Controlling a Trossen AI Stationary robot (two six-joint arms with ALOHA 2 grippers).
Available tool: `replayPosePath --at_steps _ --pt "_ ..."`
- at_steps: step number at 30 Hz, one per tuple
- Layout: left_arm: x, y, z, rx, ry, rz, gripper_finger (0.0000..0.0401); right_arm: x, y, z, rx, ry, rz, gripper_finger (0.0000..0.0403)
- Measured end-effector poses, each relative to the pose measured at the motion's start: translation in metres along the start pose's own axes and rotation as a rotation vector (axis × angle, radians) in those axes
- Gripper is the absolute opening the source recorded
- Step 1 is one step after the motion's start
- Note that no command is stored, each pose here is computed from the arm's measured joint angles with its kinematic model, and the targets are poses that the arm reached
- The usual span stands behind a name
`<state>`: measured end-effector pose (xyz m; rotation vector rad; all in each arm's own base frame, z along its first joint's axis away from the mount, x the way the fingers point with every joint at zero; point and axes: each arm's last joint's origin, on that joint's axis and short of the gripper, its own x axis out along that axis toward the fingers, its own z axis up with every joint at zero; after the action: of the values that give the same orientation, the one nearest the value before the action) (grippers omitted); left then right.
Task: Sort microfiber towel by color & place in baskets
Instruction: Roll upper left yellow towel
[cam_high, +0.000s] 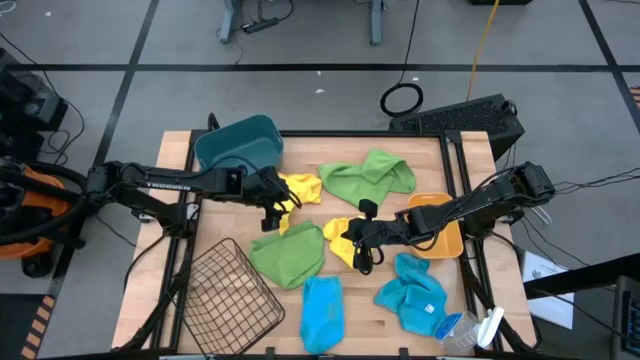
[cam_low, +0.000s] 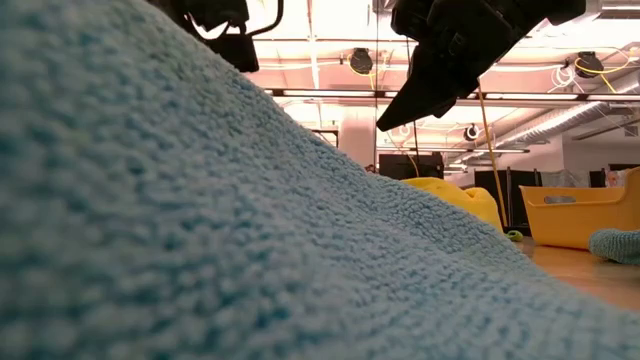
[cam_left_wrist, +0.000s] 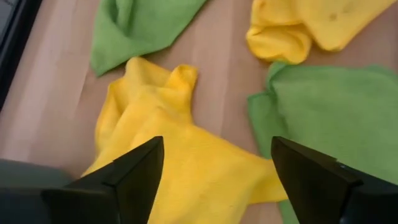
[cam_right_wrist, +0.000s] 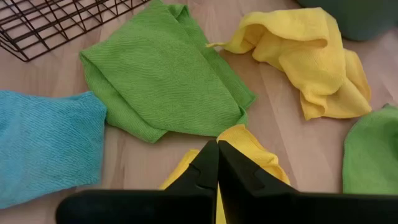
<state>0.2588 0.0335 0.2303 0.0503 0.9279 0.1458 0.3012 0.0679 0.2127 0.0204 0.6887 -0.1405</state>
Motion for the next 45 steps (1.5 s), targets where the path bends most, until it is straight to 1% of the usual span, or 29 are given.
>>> replayPosePath --at_steps 4,11,15,19,24,27,30,34,37,38,39,41,43,45 --pt "0.011 0.008 -0.003 0.012 0.051 -0.002 0.0308 0.0 0.0 0.001 -0.019 -0.014 -0.002 0.0" --pt "0.046 0.021 -0.012 -0.022 0.225 0.007 0.0308 0.0 0.001 0.005 -0.053 -0.049 0.005 0.0" --pt "0.062 0.023 -0.015 -0.003 0.281 0.0 0.0308 0.0 0.0 0.005 -0.052 -0.054 -0.019 0.0" --pt "0.077 0.025 -0.019 -0.012 0.329 -0.002 0.0308 0.0 -0.001 0.005 -0.051 -0.059 -0.046 0.0" --pt "0.093 0.023 -0.026 0.008 0.389 -0.028 0.0303 0.0 -0.001 0.005 -0.051 -0.059 -0.046 0.0" --pt "0.099 0.022 -0.028 0.005 0.402 -0.054 0.0277 0.0 -0.001 0.005 -0.051 -0.059 -0.045 0.0" --pt "0.103 0.021 -0.03 0.007 0.414 -0.059 0.0227 0.0 -0.001 0.005 -0.046 -0.059 -0.045 0.0" --pt "0.106 0.022 -0.029 0.009 0.394 -0.04 0.0127 0.0 -0.001 0.005 -0.025 -0.059 -0.045 0.0" --pt "0.105 0.024 -0.024 -0.01 0.354 0.036 0.0045 0.0 -0.001 0.005 0.009 -0.062 -0.049 0.0" --pt "0.104 0.025 -0.023 -0.025 0.345 0.051 0.0026 0.0 -0.001 0.006 0.02 -0.066 -0.059 0.0" --pt "0.102 0.026 -0.022 -0.03 0.344 0.056 0.0019 0.001 -0.001 0.006 0.033 -0.072 -0.073 0.0" --pt "0.098 0.026 -0.019 -0.033 0.337 0.058 0.0025 0.005 0.0 0.006 0.046 -0.093 -0.09 0.0" --pt "0.09 0.024 -0.01 -0.034 0.296 0.06 0.0037 0.011 0.002 0.006 0.052 -0.117 -0.083 0.0" --pt "0.079 0.022 0.0 -0.036 0.236 0.067 0.004 0.02 0.004 0.008 0.062 -0.158 -0.075 0.0005"
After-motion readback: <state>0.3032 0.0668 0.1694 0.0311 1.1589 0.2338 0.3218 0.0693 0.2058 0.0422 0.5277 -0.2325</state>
